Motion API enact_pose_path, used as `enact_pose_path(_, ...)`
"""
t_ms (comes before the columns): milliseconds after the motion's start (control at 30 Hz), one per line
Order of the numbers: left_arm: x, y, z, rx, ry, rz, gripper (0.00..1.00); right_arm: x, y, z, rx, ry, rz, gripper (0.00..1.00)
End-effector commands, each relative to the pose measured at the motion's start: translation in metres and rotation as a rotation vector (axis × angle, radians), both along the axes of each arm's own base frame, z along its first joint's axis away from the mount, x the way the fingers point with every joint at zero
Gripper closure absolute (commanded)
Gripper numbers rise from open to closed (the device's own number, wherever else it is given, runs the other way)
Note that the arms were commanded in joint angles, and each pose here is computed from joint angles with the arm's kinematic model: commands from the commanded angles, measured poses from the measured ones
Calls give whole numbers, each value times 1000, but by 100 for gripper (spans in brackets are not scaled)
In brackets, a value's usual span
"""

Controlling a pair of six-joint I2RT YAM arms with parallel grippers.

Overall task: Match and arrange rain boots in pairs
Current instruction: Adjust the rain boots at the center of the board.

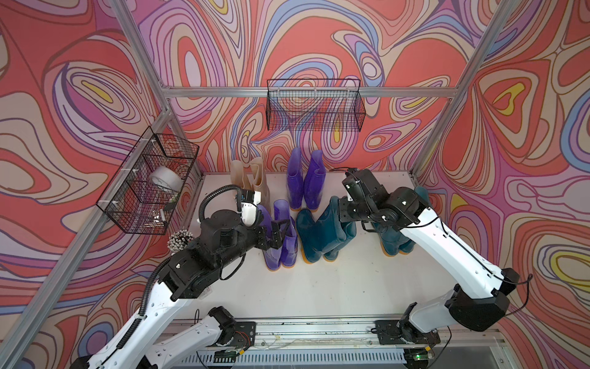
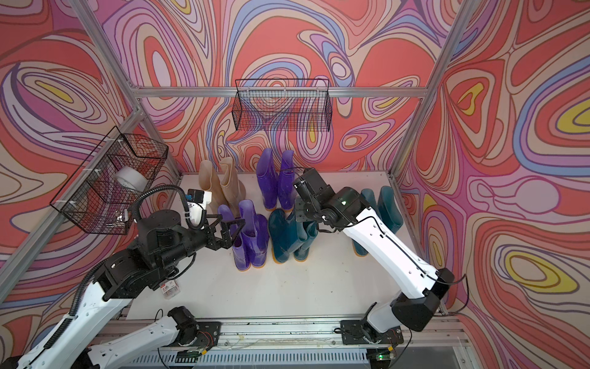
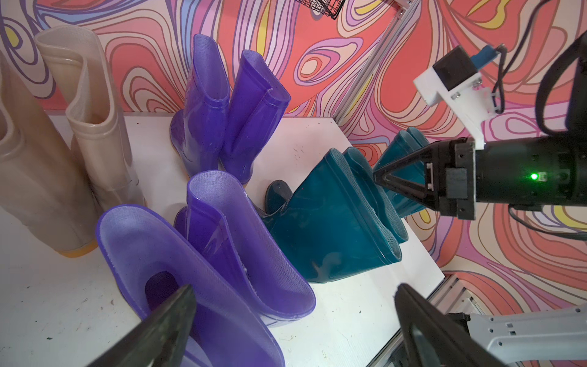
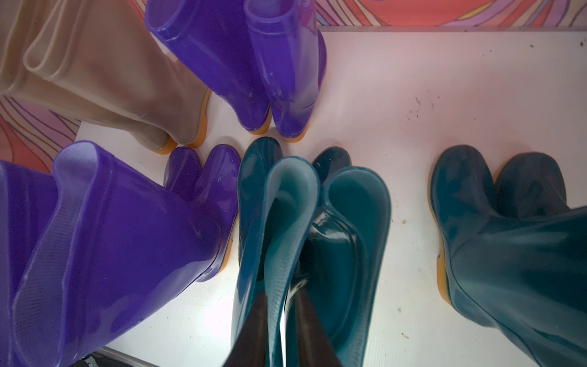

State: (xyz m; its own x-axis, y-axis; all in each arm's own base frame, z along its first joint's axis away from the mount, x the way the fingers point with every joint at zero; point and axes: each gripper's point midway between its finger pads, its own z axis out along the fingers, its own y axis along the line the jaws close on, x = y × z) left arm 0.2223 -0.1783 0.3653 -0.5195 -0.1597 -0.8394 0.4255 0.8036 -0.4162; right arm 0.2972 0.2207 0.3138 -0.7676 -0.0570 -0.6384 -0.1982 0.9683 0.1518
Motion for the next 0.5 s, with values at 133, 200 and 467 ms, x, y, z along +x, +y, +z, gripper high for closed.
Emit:
enact_pose_path(133,0,0,-3,0,7,-2,0,3,-4,-22,-52,39,-31,74)
enact_pose_path(200,0,1,-4,2,7,1,0,1,0,-27,-44,55,-15,71)
enact_pose_path(467,1,0,-5,6,9,2,0,8,12,-44,-46,75,6,72)
